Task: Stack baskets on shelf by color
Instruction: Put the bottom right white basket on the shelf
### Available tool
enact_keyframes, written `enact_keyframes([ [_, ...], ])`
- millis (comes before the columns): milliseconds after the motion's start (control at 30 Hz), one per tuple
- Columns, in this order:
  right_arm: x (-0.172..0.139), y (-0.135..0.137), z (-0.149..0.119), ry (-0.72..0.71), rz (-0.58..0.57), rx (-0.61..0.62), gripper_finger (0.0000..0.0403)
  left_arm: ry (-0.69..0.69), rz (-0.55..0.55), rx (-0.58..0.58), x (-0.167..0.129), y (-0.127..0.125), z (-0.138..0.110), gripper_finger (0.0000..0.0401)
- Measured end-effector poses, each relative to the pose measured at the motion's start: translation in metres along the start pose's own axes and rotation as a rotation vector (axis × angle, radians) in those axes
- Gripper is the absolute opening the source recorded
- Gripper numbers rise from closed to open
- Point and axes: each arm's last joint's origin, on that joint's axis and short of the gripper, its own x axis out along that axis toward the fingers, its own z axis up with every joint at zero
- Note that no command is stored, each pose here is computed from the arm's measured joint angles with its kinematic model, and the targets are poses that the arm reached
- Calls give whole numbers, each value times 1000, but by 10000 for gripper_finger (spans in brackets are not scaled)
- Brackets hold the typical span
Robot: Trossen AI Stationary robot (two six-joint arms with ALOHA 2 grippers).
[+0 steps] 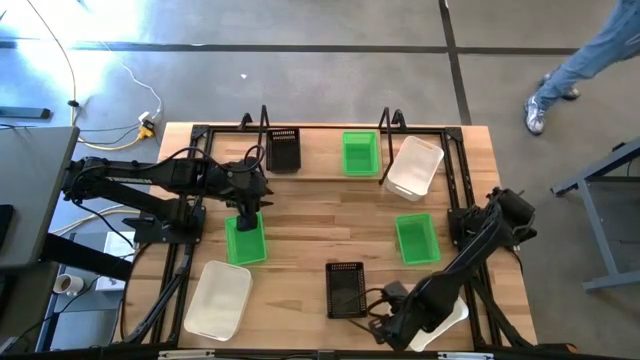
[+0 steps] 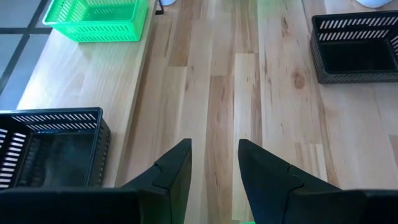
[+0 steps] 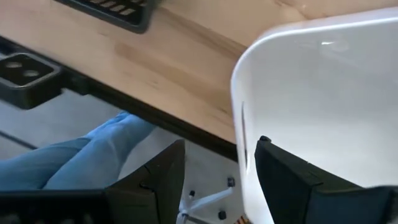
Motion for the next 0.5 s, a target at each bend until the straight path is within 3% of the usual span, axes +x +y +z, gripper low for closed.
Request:
enact_keyframes([
  [500, 45, 0, 3, -22, -122, 18, 177, -1, 0, -10, 0, 0, 0, 122],
])
